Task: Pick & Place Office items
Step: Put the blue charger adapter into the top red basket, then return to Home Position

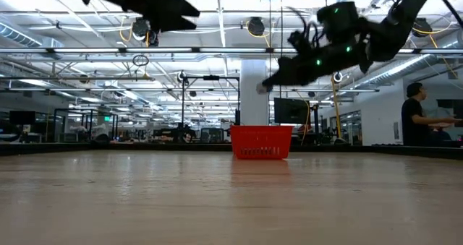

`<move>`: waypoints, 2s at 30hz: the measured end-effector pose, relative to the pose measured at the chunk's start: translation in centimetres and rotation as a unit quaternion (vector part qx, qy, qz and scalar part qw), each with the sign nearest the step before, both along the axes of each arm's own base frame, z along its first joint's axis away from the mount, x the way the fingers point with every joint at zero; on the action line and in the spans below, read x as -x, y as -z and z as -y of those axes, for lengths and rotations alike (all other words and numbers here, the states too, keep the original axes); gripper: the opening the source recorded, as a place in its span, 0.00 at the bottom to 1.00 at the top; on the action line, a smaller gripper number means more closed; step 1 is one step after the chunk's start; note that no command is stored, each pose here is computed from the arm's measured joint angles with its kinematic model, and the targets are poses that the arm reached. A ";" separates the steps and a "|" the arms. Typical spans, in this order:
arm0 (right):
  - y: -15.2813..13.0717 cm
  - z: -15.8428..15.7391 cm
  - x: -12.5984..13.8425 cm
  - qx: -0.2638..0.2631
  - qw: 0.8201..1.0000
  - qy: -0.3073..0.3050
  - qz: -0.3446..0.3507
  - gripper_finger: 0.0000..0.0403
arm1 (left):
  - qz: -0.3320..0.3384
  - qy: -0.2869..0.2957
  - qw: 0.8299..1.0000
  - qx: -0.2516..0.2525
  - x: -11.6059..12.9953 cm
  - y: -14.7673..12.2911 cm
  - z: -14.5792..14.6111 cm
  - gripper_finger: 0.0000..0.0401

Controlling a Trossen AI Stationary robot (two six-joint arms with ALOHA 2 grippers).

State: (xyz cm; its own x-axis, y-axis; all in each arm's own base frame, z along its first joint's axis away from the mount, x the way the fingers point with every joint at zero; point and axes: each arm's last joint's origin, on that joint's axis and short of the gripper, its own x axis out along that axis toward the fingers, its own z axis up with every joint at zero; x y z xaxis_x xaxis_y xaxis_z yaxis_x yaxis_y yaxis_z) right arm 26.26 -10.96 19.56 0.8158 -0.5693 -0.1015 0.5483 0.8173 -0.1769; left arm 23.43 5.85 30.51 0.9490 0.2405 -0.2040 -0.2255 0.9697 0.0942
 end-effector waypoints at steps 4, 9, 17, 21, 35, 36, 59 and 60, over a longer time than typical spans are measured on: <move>2.4 2.4 -0.4 -0.067 0.998 -0.014 -0.008 0.34 | 0.016 -0.028 0.999 0.012 0.5 2.2 -1.0 0.80; 4.1 3.3 -1.2 -0.089 0.995 -0.009 -0.031 0.34 | 0.026 -0.063 0.997 0.040 1.2 3.9 -2.3 0.82; 4.6 3.4 -1.4 -0.098 0.994 -0.016 -0.045 0.36 | 0.049 -0.088 0.993 0.060 1.6 3.9 -3.3 0.81; 4.6 3.5 -1.3 -0.100 0.994 -0.014 -0.048 0.43 | 0.056 -0.092 0.992 0.065 1.5 3.9 -3.3 0.78; 3.5 3.0 -0.9 -0.090 0.995 -0.021 -0.045 0.53 | 0.065 -0.086 0.992 0.070 2.3 3.1 -2.9 0.78; 2.8 2.9 -0.7 -0.078 0.996 -0.023 -0.046 0.53 | 0.077 -0.086 0.991 0.068 2.8 2.6 -2.7 0.78; -10.5 -2.6 10.4 -0.024 0.998 -0.028 0.059 0.53 | 0.061 -0.075 0.992 0.080 12.9 5.8 2.0 0.76; -10.6 -2.8 10.6 -0.025 0.998 -0.028 0.059 0.53 | 0.070 -0.078 0.991 0.082 13.3 6.1 2.1 0.76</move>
State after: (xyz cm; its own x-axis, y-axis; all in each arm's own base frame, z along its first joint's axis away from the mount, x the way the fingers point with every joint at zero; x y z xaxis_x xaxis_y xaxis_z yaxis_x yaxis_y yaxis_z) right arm 15.64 -8.18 30.17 0.8543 -0.5190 -0.0297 0.5160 0.8535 -0.0731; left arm 10.16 3.72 24.39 0.9248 0.3604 -0.1222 -0.3731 0.9219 -0.1048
